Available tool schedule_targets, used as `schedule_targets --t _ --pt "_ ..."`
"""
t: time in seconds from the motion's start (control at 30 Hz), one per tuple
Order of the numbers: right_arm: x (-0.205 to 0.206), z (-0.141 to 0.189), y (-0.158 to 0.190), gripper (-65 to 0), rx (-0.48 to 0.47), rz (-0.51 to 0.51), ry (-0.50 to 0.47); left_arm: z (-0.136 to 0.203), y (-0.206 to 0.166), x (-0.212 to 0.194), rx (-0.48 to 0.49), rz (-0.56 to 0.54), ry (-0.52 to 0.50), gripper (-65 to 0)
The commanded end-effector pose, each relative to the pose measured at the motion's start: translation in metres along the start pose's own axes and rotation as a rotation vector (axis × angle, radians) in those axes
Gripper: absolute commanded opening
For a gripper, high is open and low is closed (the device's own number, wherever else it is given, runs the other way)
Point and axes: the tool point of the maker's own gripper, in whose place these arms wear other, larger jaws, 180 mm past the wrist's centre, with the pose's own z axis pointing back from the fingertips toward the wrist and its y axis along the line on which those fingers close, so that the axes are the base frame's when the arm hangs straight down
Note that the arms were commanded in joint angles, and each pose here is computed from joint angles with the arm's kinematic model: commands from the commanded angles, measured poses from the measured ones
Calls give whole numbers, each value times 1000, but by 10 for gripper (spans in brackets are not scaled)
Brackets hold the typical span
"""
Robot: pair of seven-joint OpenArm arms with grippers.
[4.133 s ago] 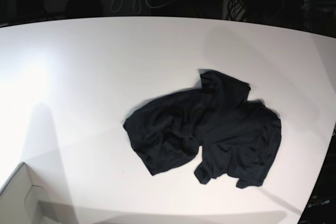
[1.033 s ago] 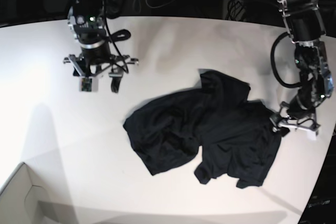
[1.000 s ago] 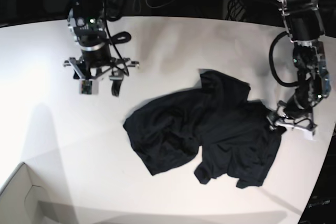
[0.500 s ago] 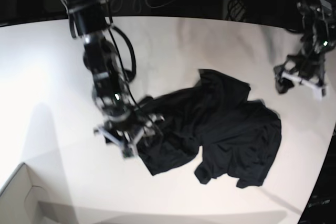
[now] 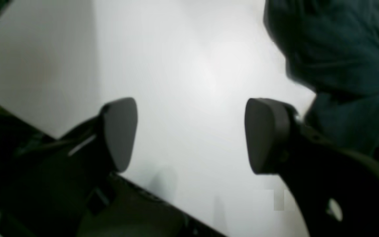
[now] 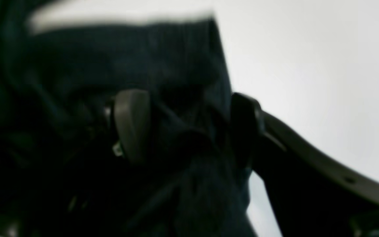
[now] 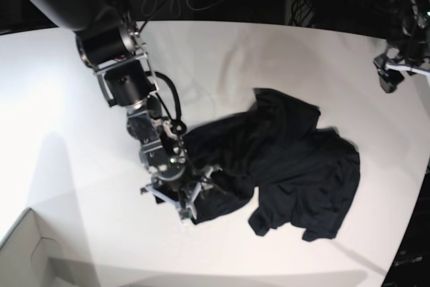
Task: Layout the t-shirt on the table in an organized manner, then fold the t-shirt properly
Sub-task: 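Grasp shirt edges with both grippers and pull them apart, lifting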
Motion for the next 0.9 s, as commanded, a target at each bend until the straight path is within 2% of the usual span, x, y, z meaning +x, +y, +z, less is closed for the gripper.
schedule_targets --t 0.0,0.1,0.2,0.27,0.37,0.5,0.57,0.63,0.77,0.87 --pt "32 -1 -5 -268 -7 4 -82 3 1 10 -2 -14 -28 -156" --pt "25 -3 -6 -332 -9 1 -76 3 1 12 -2 -13 -31 -156" --pt "14 -2 -4 -498 -7 1 -62 2 -1 12 -7 -13 -31 -156" --pt "15 1 -5 -640 -8 3 -69 0 -5 17 -15 -10 -45 -156" --pt "23 13 -17 -646 -30 10 -124 0 -5 17 -15 -10 -46 -156" --pt "50 54 -40 -650 -69 33 -282 -1 -8 22 -21 -7 -58 -156" --pt "66 79 -57 -650 -110 2 -347 -3 -12 26 -31 -1 -70 -156" --pt "74 102 -79 -650 -164 -49 -367 -5 -15 31 -37 1 -84 -156" --pt "70 140 -141 -650 -316 -167 -381 -7 -21 41 -53 12 -109 -156" --pt "56 177 -178 -650 -425 -218 -406 -7 -23 43 -59 13 -115 -154"
